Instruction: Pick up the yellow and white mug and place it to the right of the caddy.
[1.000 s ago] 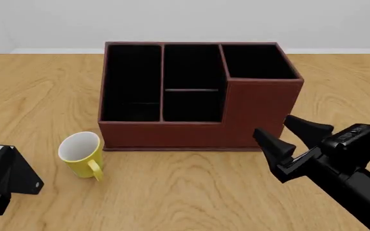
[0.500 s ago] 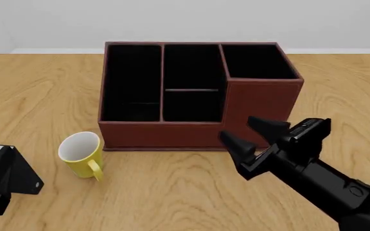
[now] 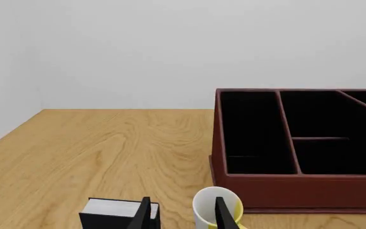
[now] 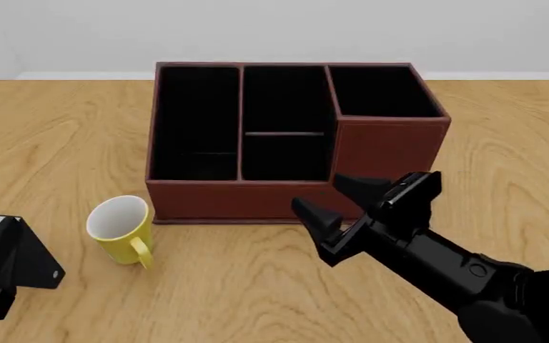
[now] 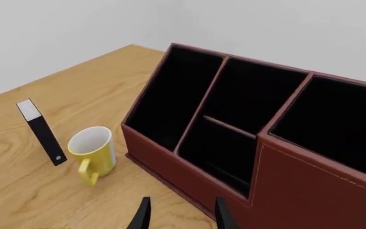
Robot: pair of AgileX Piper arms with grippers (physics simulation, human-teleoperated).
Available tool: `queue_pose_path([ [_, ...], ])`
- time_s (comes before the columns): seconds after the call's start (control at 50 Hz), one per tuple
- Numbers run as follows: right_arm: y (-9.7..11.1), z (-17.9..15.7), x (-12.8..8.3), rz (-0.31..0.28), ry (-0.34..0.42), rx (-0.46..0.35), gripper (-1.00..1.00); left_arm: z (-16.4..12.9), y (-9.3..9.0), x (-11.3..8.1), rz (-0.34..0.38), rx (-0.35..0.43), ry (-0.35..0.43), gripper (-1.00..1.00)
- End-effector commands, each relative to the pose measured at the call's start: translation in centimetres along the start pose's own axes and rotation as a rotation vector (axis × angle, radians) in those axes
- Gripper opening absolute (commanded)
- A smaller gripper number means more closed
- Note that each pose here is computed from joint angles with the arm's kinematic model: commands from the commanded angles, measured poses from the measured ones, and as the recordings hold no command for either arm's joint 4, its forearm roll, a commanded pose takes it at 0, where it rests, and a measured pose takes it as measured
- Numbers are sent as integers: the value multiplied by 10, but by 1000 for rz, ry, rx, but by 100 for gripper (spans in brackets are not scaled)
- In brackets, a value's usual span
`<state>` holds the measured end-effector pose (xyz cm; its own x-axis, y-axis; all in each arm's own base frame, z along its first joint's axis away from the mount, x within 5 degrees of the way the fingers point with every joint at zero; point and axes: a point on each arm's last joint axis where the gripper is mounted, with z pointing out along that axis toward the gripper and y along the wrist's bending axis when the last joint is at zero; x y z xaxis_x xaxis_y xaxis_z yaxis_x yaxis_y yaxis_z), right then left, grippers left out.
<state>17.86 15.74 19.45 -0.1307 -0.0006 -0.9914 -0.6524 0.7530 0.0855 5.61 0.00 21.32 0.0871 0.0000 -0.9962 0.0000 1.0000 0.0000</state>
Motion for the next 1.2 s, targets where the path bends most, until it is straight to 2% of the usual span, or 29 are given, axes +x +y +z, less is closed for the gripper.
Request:
queue_pose_path([
  [0.02,8,12,2,-10,12,-31,100,0,0,0,0,0,0,100],
  [0.8,42,47,7,-12,35,-146,100,0,0,0,0,0,0,100],
  [1.2,55,67,14,-11,60,-178,100,0,0,0,0,0,0,100],
])
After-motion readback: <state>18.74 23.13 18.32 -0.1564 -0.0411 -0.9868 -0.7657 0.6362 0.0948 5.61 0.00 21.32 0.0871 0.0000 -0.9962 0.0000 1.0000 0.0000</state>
